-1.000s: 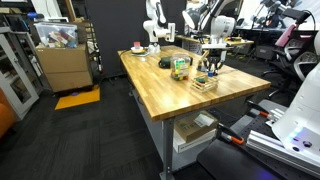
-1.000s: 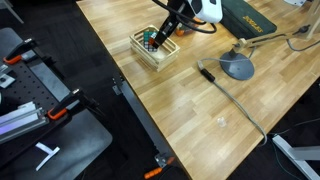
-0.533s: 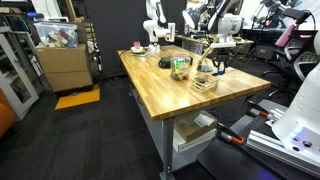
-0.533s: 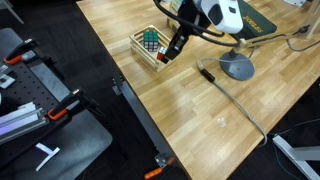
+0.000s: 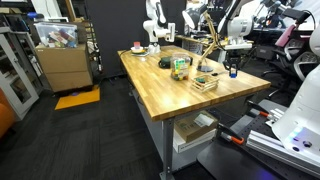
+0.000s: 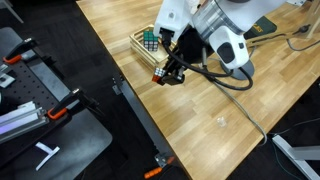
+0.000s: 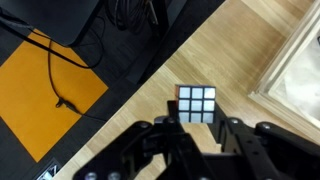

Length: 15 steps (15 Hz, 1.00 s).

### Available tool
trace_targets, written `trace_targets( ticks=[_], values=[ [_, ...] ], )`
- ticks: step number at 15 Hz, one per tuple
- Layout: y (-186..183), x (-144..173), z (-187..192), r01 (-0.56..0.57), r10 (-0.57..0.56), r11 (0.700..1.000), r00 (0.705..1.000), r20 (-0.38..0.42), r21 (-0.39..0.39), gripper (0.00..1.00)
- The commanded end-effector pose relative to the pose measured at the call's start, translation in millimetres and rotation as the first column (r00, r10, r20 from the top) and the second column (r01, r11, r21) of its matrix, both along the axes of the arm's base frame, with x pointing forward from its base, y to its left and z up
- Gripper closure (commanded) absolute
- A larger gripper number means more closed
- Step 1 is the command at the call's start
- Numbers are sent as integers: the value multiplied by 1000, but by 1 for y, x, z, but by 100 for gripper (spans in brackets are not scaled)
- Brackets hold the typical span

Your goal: Place the small Rubik's cube inside the wooden box

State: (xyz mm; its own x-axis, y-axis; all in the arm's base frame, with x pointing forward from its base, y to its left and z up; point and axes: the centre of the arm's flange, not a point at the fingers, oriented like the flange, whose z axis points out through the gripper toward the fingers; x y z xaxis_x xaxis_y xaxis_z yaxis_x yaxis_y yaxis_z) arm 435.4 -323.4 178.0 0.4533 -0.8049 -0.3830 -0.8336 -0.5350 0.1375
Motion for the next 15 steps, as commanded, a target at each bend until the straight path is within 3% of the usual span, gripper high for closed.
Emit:
trace_targets(
  ticks=[1,3,5,7,11,12,15],
  values=[
    [2,2,-16,-7,10,997,999,-41,75,92],
    [4,1,-27,5,2,996,997,-77,94,89],
    [4,1,-35,25,-14,995,994,-104,97,40],
    [3,1,-37,34,-24,995,994,-105,97,36],
    [2,8,-20,46,-40,995,997,-62,88,10],
    [3,7,-30,19,-15,998,997,-70,65,29],
    [3,9,-24,24,-20,997,998,-64,68,10]
  ],
)
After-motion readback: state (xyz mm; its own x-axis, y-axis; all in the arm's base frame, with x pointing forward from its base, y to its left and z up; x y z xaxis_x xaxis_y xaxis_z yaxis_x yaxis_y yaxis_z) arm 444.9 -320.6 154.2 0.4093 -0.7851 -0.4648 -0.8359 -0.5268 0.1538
